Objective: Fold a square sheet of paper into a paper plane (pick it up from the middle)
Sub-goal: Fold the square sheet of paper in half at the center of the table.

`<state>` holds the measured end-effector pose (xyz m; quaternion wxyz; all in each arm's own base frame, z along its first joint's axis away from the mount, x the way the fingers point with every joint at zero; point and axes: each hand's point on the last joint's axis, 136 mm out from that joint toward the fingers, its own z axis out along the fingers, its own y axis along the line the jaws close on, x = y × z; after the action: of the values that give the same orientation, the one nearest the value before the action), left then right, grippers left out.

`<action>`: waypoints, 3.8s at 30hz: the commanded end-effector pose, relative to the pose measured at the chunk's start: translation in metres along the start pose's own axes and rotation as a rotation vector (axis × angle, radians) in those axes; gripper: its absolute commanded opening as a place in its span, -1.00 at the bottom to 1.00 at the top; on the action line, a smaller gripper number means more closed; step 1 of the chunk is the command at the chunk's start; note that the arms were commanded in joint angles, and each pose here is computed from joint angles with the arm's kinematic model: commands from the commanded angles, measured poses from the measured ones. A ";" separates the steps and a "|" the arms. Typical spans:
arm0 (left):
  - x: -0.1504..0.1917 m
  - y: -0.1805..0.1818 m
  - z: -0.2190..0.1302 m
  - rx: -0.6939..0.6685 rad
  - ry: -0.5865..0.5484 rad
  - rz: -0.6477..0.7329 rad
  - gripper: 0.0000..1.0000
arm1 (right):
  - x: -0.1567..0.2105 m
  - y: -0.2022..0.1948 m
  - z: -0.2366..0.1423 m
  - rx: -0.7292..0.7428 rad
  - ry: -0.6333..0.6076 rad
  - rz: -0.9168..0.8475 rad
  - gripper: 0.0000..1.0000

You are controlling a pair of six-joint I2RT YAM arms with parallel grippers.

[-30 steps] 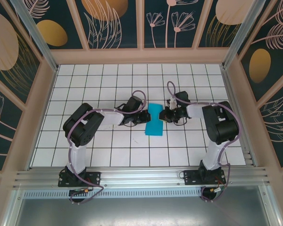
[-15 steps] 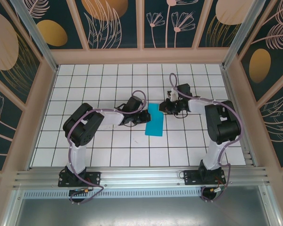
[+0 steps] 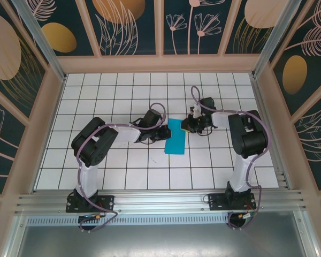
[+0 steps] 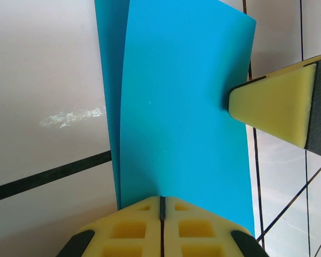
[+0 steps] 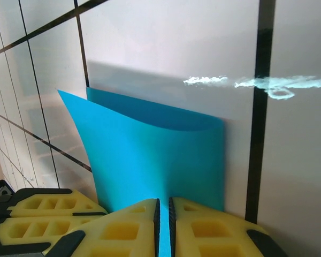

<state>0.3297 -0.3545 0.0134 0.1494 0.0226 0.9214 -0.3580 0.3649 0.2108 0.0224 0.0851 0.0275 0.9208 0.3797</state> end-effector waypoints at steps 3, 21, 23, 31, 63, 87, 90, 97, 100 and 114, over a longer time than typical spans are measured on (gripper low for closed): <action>0.056 0.064 0.014 -0.186 0.152 -0.047 -0.82 | -0.034 0.026 -0.023 -0.002 -0.087 -0.072 -0.67; 0.058 0.066 0.013 -0.189 0.156 -0.044 -0.82 | -0.047 -0.025 0.001 0.126 -0.065 0.011 -0.66; 0.059 0.067 0.013 -0.192 0.156 -0.045 -0.82 | -0.055 -0.011 -0.008 0.105 -0.087 -0.010 -0.66; 0.057 0.064 0.014 -0.185 0.153 -0.044 -0.82 | -0.056 0.028 -0.025 -0.025 -0.098 -0.053 -0.66; 0.051 0.058 0.011 -0.182 0.145 -0.029 -0.83 | -0.016 0.002 -0.013 -0.045 -0.049 0.022 -0.65; 0.055 0.064 0.013 -0.185 0.146 -0.043 -0.82 | -0.036 -0.010 0.001 -0.007 -0.056 0.044 -0.65; 0.056 0.064 0.014 -0.183 0.147 -0.042 -0.82 | -0.028 -0.025 0.010 0.016 -0.035 0.071 -0.65; 0.056 0.066 0.014 -0.187 0.147 -0.037 -0.82 | -0.030 -0.013 -0.005 0.008 -0.060 0.059 -0.65; 0.057 0.066 0.014 -0.187 0.150 -0.033 -0.82 | -0.031 0.003 -0.018 -0.020 -0.083 0.041 -0.65; 0.056 0.067 0.014 -0.192 0.141 -0.032 -0.82 | 0.035 -0.001 0.002 -0.014 0.001 0.079 -0.64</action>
<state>0.3295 -0.3544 0.0135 0.1593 0.0344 0.9181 -0.3612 0.3352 0.2161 0.0278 0.0753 0.0521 0.9145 0.3942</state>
